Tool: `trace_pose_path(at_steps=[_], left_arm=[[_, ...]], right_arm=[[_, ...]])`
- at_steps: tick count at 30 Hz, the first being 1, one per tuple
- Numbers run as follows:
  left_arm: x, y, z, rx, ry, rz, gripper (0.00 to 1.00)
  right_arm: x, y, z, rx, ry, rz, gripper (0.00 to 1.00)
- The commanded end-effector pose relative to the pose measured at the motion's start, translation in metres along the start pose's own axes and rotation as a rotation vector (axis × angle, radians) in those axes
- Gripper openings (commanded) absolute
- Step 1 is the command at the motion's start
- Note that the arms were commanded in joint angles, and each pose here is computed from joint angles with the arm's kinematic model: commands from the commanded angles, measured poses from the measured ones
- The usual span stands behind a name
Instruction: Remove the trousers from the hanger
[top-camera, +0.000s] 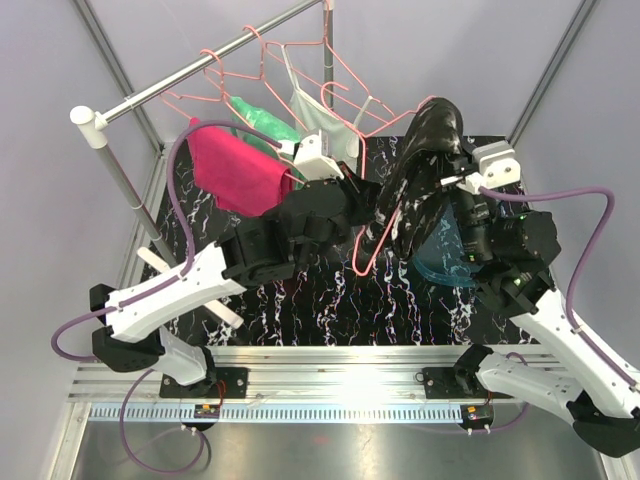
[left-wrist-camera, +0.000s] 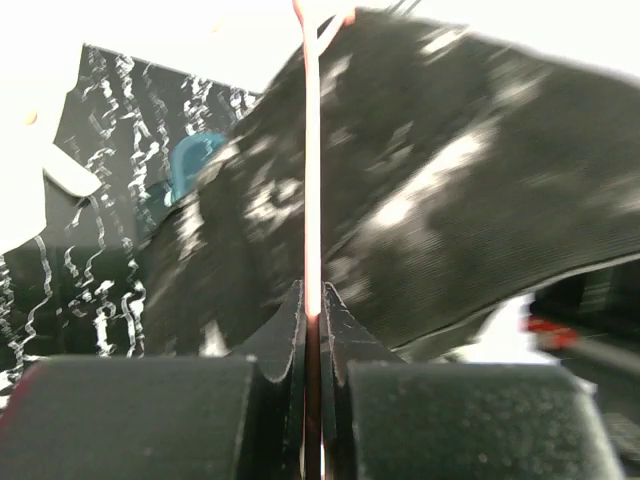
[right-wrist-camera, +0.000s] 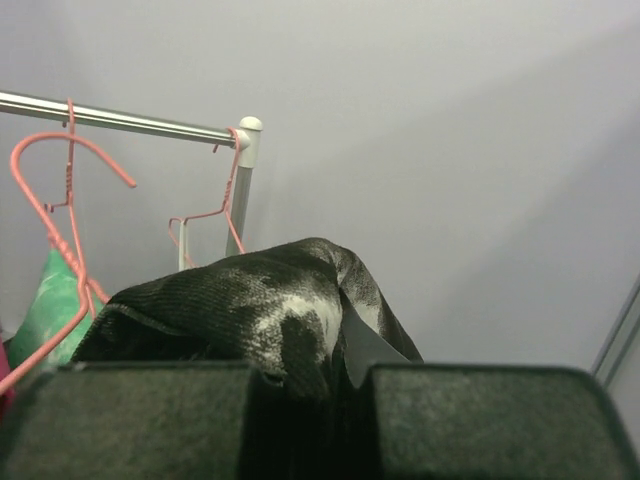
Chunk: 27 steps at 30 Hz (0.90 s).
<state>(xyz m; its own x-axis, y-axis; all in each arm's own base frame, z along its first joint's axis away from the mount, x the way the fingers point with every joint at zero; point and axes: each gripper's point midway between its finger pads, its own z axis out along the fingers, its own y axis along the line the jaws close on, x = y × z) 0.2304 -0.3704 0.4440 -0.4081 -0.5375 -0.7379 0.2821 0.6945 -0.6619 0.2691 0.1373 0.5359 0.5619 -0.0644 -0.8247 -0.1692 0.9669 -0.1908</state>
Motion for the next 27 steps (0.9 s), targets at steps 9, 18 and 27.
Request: trace_pose_path(at_steps=[9,18,27], left_arm=[[0.058,0.061,0.002,-0.092,0.072,0.046,0.0],[0.065,0.081,-0.023,-0.045,0.107,0.178,0.0],[0.063,0.102,-0.072,0.078,0.2,0.37,0.0]], right_arm=[[-0.087,-0.085,0.008,0.264,-0.026,-0.061,0.0],[-0.07,-0.119,-0.012,0.416,0.148,-0.207,0.0],[0.019,-0.137,-0.08,0.578,0.448,-0.477,0.0]])
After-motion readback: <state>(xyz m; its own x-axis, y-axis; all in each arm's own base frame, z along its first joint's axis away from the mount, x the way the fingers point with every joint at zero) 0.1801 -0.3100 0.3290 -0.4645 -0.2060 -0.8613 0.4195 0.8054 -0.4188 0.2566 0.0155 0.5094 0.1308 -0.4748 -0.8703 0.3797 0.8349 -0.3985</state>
